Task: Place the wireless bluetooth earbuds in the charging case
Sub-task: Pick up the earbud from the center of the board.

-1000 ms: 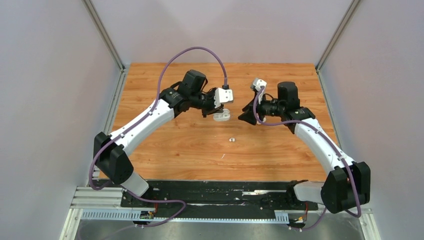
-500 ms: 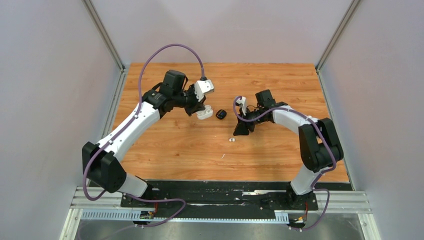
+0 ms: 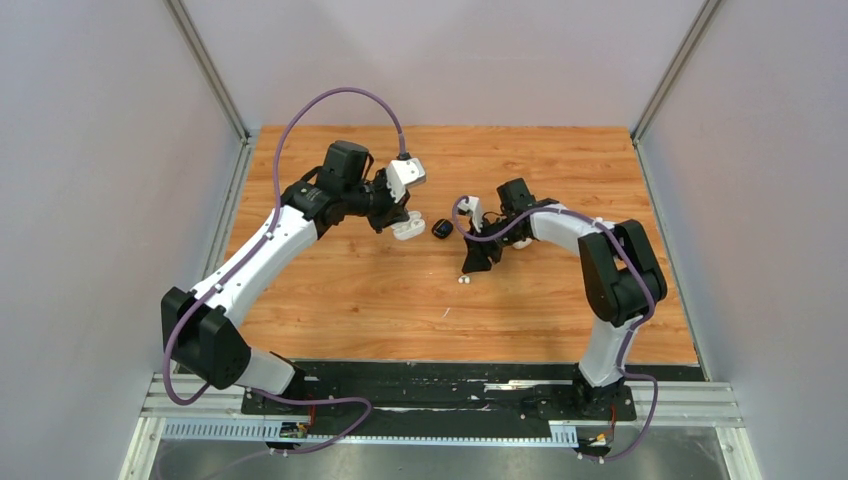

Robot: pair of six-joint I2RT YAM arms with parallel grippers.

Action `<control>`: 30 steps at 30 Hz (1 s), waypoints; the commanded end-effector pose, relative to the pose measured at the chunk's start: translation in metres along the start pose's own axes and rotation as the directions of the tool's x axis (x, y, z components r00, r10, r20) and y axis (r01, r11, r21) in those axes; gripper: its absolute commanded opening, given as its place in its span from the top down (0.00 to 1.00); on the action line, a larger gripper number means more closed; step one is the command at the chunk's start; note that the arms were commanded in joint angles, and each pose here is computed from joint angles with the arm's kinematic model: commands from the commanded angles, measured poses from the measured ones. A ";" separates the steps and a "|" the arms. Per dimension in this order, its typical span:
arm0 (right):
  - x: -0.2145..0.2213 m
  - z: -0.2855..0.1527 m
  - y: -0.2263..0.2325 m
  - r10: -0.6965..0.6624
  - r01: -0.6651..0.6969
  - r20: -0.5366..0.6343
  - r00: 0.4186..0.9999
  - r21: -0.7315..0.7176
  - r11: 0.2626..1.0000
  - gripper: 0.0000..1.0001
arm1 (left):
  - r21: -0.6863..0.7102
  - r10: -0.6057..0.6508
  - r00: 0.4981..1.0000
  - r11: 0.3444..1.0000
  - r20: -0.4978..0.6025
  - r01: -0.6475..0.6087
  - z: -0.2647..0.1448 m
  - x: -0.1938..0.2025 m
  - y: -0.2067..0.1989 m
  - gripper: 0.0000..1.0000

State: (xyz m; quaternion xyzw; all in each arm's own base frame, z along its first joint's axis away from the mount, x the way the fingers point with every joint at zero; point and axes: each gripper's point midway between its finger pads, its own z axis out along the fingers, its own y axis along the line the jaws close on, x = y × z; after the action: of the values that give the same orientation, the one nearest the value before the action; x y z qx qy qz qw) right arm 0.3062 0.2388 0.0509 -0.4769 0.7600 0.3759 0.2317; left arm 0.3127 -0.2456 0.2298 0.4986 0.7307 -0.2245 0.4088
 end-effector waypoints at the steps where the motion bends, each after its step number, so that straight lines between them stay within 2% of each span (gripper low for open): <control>1: -0.001 0.006 -0.001 -0.140 0.141 -0.060 0.988 0.012 0.990 0.60 | -0.014 -0.003 0.999 1.000 0.054 0.004 -0.008 -0.014 0.001 1.00; 8: 0.010 0.011 0.004 -0.150 0.152 -0.111 0.982 0.010 0.988 0.60 | -0.013 -0.006 0.998 1.000 0.059 0.007 -0.007 -0.014 0.001 1.00; 30: 0.013 0.009 -0.003 -0.142 0.151 -0.146 0.979 0.057 0.987 0.63 | -0.005 -0.017 0.997 1.000 0.071 0.018 -0.007 -0.015 -0.001 1.00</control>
State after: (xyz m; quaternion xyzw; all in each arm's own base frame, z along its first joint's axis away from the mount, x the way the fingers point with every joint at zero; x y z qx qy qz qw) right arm 0.2980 0.2362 0.0315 -0.5388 0.7569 0.3036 0.2111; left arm 0.3126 -0.2462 0.2266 0.4881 0.7362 -0.2324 0.4070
